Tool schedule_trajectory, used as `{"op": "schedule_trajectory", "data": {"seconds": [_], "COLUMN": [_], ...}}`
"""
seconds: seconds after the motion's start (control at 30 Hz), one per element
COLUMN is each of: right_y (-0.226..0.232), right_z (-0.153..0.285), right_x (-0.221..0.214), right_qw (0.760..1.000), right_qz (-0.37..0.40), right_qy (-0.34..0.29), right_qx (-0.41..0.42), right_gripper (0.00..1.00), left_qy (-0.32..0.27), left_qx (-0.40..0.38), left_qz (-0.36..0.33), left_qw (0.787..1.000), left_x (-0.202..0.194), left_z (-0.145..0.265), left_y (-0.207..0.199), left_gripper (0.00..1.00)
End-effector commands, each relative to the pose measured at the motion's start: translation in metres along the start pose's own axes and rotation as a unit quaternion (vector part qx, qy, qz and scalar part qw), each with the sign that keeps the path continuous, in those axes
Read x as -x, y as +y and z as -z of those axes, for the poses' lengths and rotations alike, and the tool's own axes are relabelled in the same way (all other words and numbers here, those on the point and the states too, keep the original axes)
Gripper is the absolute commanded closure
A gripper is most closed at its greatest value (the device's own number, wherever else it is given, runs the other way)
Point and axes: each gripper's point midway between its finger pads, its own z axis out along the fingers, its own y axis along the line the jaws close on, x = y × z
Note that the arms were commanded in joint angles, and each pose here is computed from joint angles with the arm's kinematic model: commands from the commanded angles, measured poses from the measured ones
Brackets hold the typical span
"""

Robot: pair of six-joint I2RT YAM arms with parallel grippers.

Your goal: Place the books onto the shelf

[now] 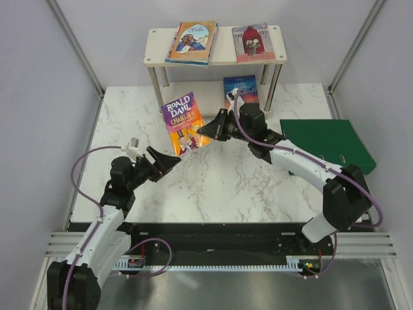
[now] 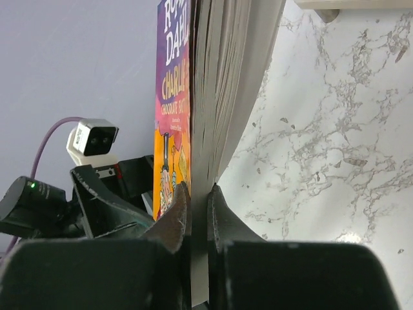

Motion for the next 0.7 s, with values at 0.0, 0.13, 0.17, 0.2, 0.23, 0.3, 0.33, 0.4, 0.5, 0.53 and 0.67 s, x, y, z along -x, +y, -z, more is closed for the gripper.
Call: {"op": "schedule_trajectory", "data": {"seconds": [0.0,0.13,0.17,0.2,0.23,0.3,0.33,0.4,0.5,0.53,0.67], "right_y": [0.013,0.011,0.01,0.011,0.012,0.009,0.011,0.012,0.01,0.009,0.007], "right_z": [0.007,0.01,0.01,0.009,0.008,0.007,0.007,0.007,0.003,0.002,0.001], "right_x": [0.007,0.01,0.009,0.008,0.008,0.005,0.006,0.006,0.002,0.002,-0.002], "right_qw": [1.0,1.0,1.0,1.0,1.0,1.0,1.0,0.999,0.999,0.999,0.999], "right_qz": [-0.012,-0.003,-0.001,-0.002,-0.002,-0.005,-0.011,-0.012,-0.016,-0.016,-0.016], "right_qy": [-0.021,-0.028,-0.026,-0.023,-0.021,-0.017,-0.023,-0.027,-0.019,-0.017,-0.013], "right_qx": [0.016,0.007,0.004,0.006,0.01,0.011,0.015,0.02,0.025,0.025,0.025], "right_gripper": [1.0,1.0,1.0,1.0,1.0,1.0,1.0,1.0,1.0,1.0,1.0], "left_qy": [-0.05,-0.062,-0.061,-0.059,-0.057,-0.052,-0.046,-0.036,-0.028,-0.036,-0.053], "left_qx": [-0.102,-0.113,-0.115,-0.117,-0.115,-0.118,-0.12,-0.123,-0.13,-0.135,-0.147], "left_qz": [-0.022,-0.028,-0.029,-0.029,-0.029,-0.028,-0.027,-0.027,-0.03,-0.032,-0.039], "left_qw": [0.993,0.991,0.991,0.991,0.991,0.991,0.991,0.991,0.991,0.99,0.987], "left_x": [0.02,0.019,0.018,0.019,0.018,0.017,0.015,0.013,0.011,0.014,0.023], "left_z": [0.0,-0.003,-0.004,-0.006,-0.01,-0.015,-0.02,-0.027,-0.036,-0.037,-0.035], "left_y": [-0.065,-0.081,-0.082,-0.084,-0.082,-0.082,-0.081,-0.084,-0.089,-0.093,-0.104], "left_gripper": [0.1,0.1,0.1,0.1,0.1,0.16,0.19,0.3,0.37,0.44,0.89]}}
